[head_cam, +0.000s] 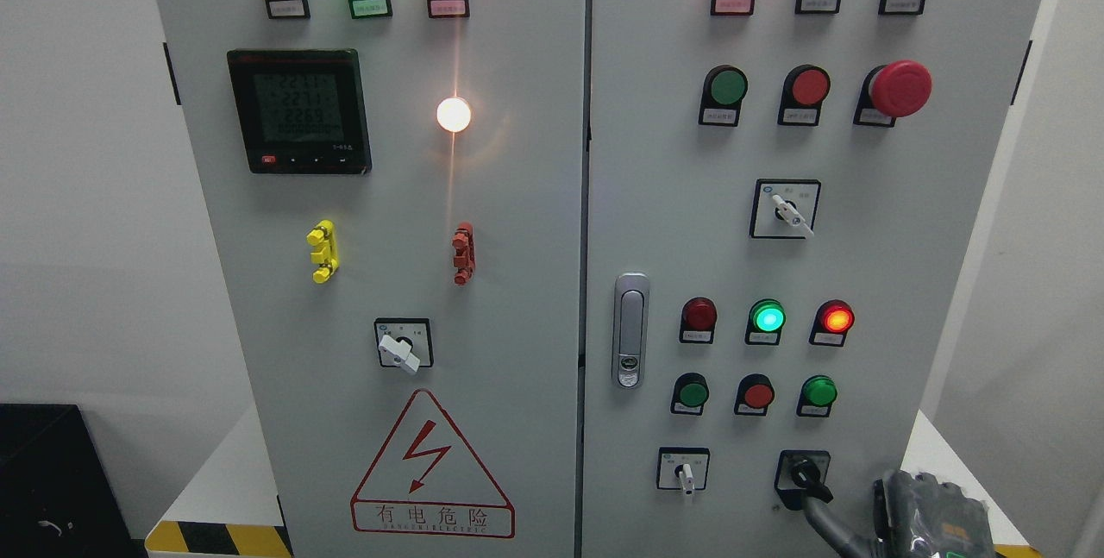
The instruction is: Flip black knob to close circuit
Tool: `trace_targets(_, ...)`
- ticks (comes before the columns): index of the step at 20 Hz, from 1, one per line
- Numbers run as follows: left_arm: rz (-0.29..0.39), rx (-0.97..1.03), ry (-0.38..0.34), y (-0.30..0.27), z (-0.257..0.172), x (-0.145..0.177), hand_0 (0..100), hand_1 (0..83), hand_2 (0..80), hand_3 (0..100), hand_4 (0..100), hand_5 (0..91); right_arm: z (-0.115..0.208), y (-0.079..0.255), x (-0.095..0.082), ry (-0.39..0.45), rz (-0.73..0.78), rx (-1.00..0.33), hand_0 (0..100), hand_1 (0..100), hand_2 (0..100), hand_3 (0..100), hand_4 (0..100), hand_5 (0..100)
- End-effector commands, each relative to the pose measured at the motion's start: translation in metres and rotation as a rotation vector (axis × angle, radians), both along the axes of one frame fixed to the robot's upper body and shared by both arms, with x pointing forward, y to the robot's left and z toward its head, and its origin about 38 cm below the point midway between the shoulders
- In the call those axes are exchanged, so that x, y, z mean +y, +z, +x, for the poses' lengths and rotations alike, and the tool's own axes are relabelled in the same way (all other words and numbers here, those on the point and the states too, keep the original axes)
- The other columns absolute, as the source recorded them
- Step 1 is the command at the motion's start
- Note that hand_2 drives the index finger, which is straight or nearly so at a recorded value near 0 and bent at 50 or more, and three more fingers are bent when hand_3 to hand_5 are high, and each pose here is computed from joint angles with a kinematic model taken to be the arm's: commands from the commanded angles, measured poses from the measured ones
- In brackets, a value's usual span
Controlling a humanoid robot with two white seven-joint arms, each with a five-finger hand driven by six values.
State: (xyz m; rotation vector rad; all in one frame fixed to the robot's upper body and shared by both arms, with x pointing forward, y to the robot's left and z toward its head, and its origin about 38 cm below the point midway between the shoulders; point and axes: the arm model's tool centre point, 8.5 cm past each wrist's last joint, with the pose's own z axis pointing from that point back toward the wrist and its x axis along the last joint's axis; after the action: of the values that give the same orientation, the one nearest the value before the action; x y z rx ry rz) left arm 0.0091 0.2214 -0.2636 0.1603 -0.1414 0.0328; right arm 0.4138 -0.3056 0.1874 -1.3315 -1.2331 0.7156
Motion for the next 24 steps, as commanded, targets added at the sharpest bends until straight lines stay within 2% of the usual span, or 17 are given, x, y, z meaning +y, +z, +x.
trace_targets(1, 0.001, -0.001, -0.001, 0.000, 0.000, 0.000, 12, 55.6, 0.0, 0, 0, 0.0, -0.002, 0.007, 0.004, 0.001, 0.005, -0.035, 0, 1, 95, 100, 100, 100)
trace_targets(10, 0.001, -0.001, 0.001, 0.000, 0.000, 0.000, 12, 55.6, 0.0, 0, 0, 0.0, -0.002, 0.003, 0.013, 0.027, 0.010, -0.023, 0, 0, 95, 100, 100, 100)
trace_targets(19, 0.001, -0.001, 0.001, 0.000, 0.000, 0.000, 12, 55.6, 0.0, 0, 0, 0.0, -0.003, -0.012, 0.046, 0.101, 0.031, 0.006, 0, 1, 95, 100, 100, 100)
trace_targets(24, -0.001, -0.002, 0.001, 0.000, 0.001, 0.000, 12, 55.6, 0.0, 0, 0, 0.0, -0.007, -0.006, 0.052, 0.136, 0.048, -0.049, 0, 1, 93, 100, 100, 100)
